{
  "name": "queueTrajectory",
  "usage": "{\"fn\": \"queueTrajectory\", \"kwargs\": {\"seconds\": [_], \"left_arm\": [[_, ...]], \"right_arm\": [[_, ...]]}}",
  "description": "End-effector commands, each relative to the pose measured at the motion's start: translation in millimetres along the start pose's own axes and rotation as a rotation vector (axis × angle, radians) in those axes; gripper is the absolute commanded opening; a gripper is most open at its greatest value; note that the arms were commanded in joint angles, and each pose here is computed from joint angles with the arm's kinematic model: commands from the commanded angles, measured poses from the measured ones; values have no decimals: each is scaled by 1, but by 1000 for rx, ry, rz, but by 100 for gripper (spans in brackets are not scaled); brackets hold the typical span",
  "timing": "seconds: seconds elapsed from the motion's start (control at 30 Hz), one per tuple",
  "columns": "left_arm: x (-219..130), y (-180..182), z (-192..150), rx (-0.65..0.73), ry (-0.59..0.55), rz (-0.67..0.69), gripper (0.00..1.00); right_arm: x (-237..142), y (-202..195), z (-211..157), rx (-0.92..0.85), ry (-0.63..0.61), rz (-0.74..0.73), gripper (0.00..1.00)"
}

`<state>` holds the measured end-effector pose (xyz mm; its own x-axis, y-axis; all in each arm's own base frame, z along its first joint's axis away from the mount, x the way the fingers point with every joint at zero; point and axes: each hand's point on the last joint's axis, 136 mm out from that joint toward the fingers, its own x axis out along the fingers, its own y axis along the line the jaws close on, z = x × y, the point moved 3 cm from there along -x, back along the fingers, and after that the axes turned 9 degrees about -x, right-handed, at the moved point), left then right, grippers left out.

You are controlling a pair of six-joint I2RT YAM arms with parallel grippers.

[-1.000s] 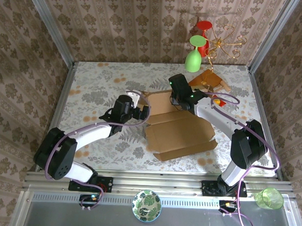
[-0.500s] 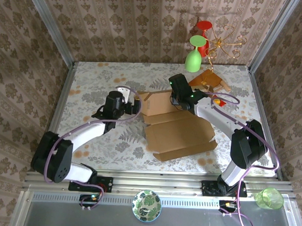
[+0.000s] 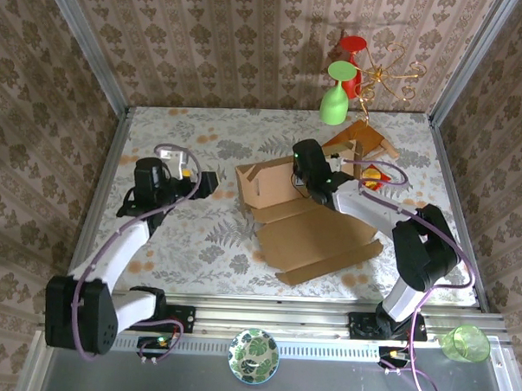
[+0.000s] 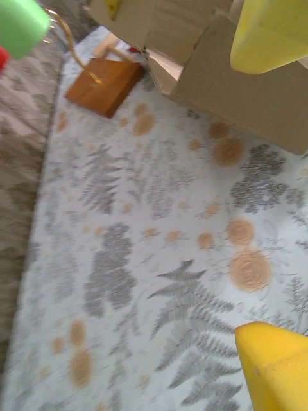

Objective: Fold the paper box

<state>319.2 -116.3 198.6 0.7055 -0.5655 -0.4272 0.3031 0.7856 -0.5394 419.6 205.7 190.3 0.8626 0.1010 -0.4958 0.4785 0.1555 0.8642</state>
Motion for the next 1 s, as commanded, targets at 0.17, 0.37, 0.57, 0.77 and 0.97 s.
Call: {"fn": "queueTrajectory", "kwargs": {"seconds": [0.17,0.37,0.57,0.77,0.97], "left_arm": [[19,23,-3,-122,-29,31,97],[32,9,-10,-69,34,-80,77],[25,3,-6,-1,19,-98,72],[28,-6,-10,136,84,-134,66],[33,-14,-16,257,133,-198,60]], "right_arm": [[-14,26,-6,-16,13,276,0],[-22,36,-6,-9,26,361,0],[-34,45,-2,-11,25,382,0],[-30,21,-2,-5,38,340,0],[-17,6,-1,-27,37,305,0]]}}
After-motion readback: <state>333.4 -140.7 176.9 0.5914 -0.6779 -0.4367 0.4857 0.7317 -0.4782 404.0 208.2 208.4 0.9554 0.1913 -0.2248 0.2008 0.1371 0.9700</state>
